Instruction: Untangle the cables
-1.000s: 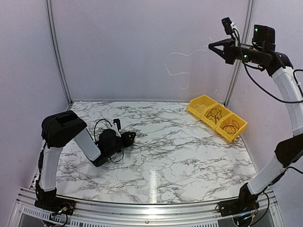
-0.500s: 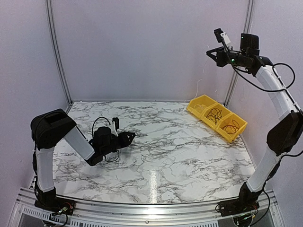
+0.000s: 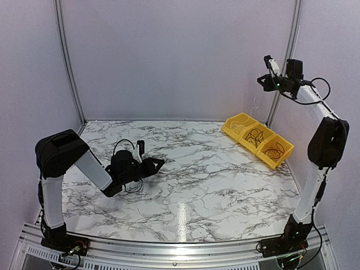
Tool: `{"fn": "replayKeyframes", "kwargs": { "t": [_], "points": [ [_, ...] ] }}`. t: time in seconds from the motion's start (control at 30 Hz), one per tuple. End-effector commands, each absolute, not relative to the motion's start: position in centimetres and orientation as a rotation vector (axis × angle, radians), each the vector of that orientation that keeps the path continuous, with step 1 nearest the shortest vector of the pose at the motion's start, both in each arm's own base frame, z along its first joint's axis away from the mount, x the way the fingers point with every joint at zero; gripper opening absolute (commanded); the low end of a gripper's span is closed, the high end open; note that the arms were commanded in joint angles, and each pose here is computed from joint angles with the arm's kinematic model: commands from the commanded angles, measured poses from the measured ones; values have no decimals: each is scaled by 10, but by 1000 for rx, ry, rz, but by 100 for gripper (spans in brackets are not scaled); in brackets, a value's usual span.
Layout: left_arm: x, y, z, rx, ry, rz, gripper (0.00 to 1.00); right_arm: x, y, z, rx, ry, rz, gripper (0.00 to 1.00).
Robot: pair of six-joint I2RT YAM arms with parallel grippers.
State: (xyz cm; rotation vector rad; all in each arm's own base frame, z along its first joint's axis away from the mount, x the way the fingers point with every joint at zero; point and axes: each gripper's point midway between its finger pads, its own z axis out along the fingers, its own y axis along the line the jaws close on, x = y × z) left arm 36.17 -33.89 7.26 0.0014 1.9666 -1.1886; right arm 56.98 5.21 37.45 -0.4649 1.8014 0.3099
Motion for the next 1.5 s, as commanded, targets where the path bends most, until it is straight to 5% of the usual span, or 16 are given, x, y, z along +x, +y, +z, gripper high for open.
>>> {"fn": "replayKeyframes", "kwargs": {
  "t": [0.0,0.37,1.07,1.47],
  "points": [
    [356,-341,70,16,1984,-1201,27,590,20,382,-373,1769,313,0],
    [355,-346,64,20,1998,-1208,27,624,15,268,-365,1979,446,0],
    [350,-348,54,18,2026,-1204,27,632,69,136,-407,2200,597,0],
    [353,-349,72,79,2000,-1168,27,613,58,164,-406,2234,495,37]
  ]
}}
